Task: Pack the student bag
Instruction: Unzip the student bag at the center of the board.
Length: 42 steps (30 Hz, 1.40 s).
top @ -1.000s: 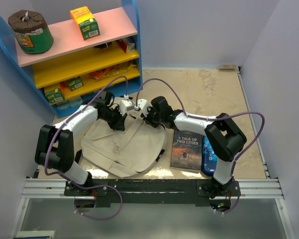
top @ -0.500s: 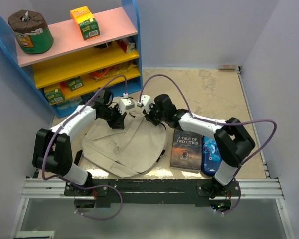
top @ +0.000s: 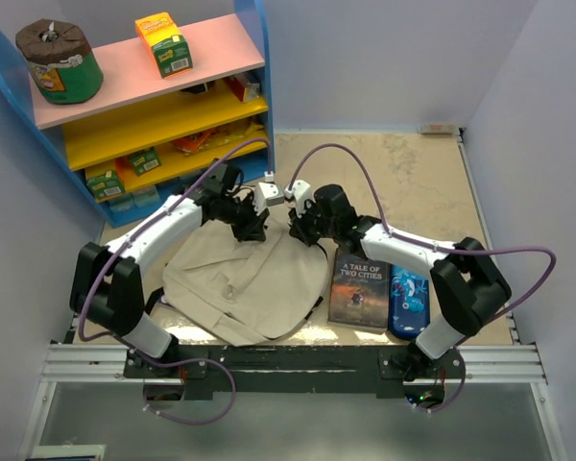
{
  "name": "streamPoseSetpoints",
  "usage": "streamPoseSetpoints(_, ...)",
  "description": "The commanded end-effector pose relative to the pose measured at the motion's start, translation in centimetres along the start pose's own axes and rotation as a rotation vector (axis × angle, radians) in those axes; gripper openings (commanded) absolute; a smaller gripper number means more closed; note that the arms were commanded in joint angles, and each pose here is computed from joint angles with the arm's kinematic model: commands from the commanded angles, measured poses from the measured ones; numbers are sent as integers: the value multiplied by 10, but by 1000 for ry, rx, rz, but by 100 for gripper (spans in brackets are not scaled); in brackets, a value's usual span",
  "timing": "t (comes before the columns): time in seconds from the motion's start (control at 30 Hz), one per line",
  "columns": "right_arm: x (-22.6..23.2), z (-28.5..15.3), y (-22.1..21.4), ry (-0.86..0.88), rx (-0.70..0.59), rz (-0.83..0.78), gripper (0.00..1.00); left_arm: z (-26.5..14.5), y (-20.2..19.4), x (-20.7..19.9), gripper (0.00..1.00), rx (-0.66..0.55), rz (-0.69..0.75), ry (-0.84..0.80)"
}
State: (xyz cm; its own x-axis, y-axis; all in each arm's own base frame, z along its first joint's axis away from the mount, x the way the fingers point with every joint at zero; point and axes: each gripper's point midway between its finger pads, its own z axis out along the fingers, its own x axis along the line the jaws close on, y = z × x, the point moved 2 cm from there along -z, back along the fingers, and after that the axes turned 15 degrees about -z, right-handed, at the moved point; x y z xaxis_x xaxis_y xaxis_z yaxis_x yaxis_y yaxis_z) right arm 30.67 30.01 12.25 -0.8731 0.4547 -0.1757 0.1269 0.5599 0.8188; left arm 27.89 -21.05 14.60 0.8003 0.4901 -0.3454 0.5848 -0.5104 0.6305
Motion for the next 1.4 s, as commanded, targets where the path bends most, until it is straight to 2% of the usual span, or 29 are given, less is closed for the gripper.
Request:
streamPoseSetpoints(0.0,8,-11,40,25,-158,-22,0,34,32,12,17,-40,69,-32)
streamPoseSetpoints(0.1,13,-14,37,32,-169,-12,0,38,51,12,23,-98,131,-66)
streamPoseSetpoints(0.3,19,-14,37,60,-195,5,0,43,59,4,33,-184,264,-143)
streamPoseSetpoints(0.4,21,-16,39,65,-213,14,0,29,69,5,33,-265,247,-157)
streamPoseSetpoints(0.47,23,-17,38,66,-224,19,0,19,69,15,32,-303,163,-153)
streamPoseSetpoints(0.63,21,-17,40,55,-245,20,0,-8,70,31,32,-380,78,-140)
streamPoseSetpoints(0.73,19,-18,40,41,-247,20,0,-11,64,21,33,-369,91,-211)
streamPoseSetpoints(0.83,18,-20,43,36,-263,47,0,-7,52,1,38,-340,168,-294)
streamPoseSetpoints(0.97,20,-25,53,52,-306,52,0,4,42,-19,53,-314,271,-373)
streamPoseSetpoints(1.07,19,-27,56,55,-315,53,0,16,38,-24,59,-284,321,-391)
streamPoseSetpoints(1.27,20,-32,60,56,-338,73,0,46,24,14,58,-225,314,-309)
streamPoseSetpoints(1.37,19,-35,60,45,-341,78,0,52,19,22,53,-217,305,-296)
